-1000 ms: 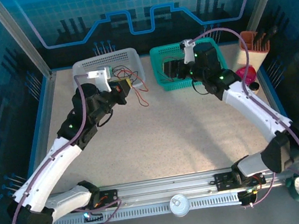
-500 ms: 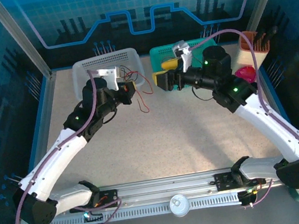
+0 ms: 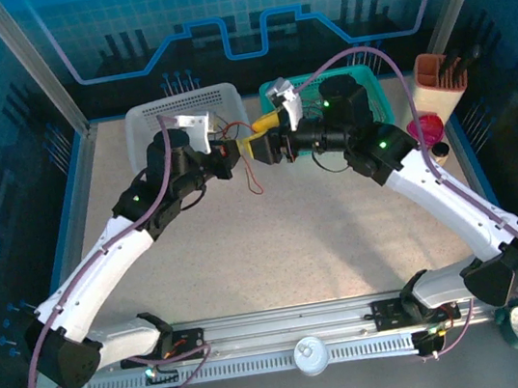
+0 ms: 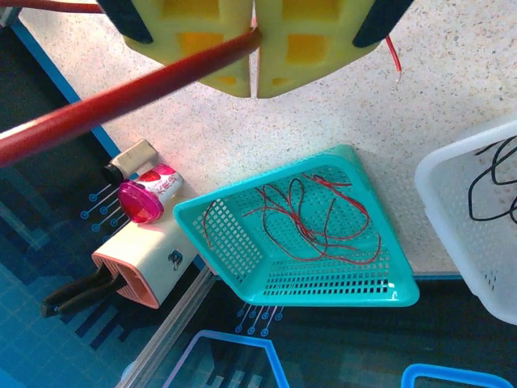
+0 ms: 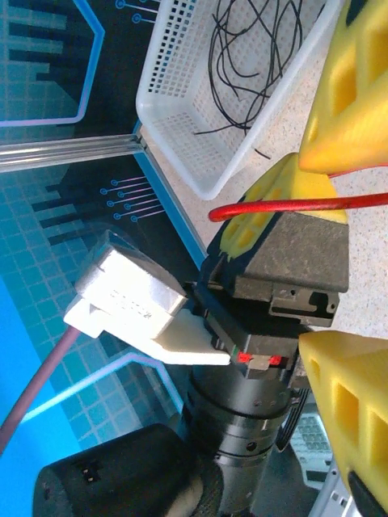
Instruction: Untangle the cables
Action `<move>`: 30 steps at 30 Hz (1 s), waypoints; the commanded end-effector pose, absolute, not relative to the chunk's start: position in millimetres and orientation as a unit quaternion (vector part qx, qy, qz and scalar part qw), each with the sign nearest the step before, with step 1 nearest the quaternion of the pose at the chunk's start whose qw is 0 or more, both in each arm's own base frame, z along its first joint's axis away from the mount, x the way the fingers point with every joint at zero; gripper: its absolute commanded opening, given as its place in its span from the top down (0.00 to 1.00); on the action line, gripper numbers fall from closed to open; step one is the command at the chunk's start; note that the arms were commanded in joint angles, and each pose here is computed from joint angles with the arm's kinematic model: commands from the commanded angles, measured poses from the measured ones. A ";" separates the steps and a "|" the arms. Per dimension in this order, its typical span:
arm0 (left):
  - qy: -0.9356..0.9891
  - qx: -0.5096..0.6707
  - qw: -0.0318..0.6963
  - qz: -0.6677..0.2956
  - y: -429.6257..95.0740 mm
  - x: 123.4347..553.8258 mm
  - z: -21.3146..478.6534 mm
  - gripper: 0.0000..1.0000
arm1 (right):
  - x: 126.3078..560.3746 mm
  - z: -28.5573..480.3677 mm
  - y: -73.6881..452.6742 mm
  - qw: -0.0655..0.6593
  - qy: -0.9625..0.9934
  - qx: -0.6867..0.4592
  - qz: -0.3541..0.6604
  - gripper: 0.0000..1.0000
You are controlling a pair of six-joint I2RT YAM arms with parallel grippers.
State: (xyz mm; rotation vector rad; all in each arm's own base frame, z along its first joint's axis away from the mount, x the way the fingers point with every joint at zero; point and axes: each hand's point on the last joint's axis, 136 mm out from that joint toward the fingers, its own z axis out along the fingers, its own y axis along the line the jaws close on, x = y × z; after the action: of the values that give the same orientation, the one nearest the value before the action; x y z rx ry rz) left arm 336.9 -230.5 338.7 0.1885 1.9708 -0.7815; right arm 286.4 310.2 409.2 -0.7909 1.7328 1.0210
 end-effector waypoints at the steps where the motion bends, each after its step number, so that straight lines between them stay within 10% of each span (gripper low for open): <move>1: 0.797 0.099 0.495 -0.331 -236.9 332.9 356.0 1.00 | 281.8 417.6 318.2 0.469 0.696 -0.337 0.426 0.54; 13: 0.794 0.102 0.497 -0.336 -238.9 331.0 358.6 0.99 | 287.9 422.4 316.4 0.480 0.699 -0.330 0.415 1.00; 30: 0.796 0.076 0.517 -0.306 -208.4 311.2 340.2 0.01 | 350.1 436.9 248.9 0.546 0.744 -0.205 0.326 1.00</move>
State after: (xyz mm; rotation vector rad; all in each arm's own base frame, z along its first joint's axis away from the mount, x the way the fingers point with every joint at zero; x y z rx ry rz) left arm 318.0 -216.9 329.1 0.1962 1.9575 -0.7533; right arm 342.0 267.9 416.5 -0.5720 1.7907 0.8279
